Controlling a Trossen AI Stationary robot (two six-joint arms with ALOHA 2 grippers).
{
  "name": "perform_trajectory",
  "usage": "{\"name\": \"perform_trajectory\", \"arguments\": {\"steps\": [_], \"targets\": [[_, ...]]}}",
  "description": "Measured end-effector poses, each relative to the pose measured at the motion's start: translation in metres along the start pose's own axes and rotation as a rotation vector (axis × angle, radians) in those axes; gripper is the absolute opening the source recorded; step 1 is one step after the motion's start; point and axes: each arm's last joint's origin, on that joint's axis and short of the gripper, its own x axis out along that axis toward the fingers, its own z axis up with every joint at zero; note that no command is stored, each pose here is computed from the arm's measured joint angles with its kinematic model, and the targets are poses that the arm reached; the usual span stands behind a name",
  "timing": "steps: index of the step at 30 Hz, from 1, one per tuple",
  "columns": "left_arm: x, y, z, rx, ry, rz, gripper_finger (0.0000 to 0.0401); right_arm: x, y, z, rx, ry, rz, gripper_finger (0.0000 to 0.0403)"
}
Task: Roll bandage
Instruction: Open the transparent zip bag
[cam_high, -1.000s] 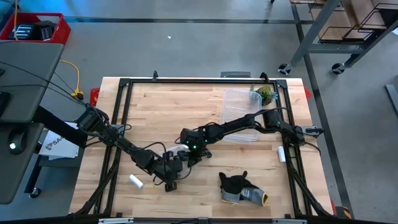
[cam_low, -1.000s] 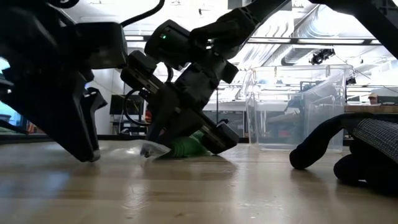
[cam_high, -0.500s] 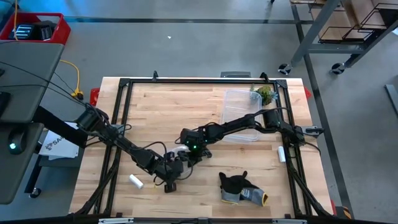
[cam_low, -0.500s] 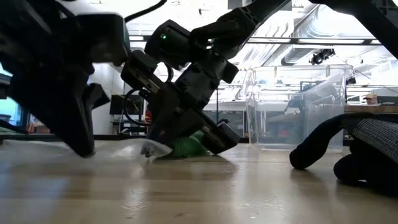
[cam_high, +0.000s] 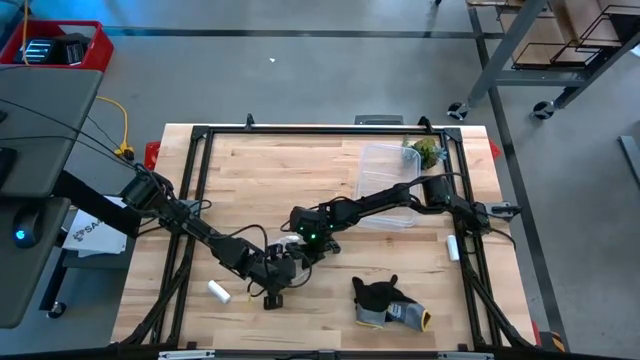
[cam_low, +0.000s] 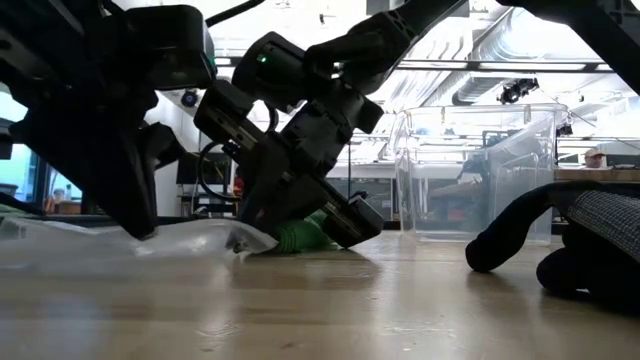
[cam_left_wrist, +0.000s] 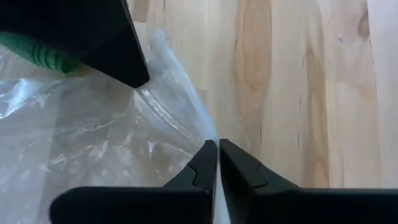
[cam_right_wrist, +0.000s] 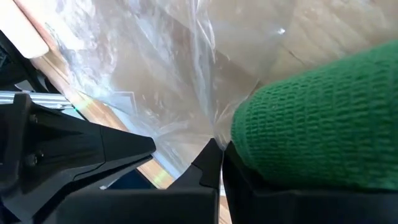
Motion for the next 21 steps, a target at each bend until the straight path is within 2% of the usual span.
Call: {"name": "perform_trajectory", "arguments": {"steps": [4, 7, 16, 21], "targets": [[0.002, 0.0, -0.001, -0.003, 0.007, 0.002, 0.0002, 0.003, 0.001, -0.005, -0.051, 0.003, -0.01, 0.0], [0.004, 0.0, -0.002, -0.012, 0.011, 0.004, 0.0001, 0.003, 0.002, -0.007, -0.165, 0.005, -0.008, 0.0], [0.004, 0.001, -0.002, -0.042, 0.016, 0.009, 0.0, -0.01, 0.009, -0.009, -0.384, -0.03, 0.0, 0.0], [0.005, 0.003, 0.0, -0.078, -0.001, 0.026, 0.0, -0.011, 0.013, -0.017, -0.418, -0.055, -0.019, 0.0]]}}
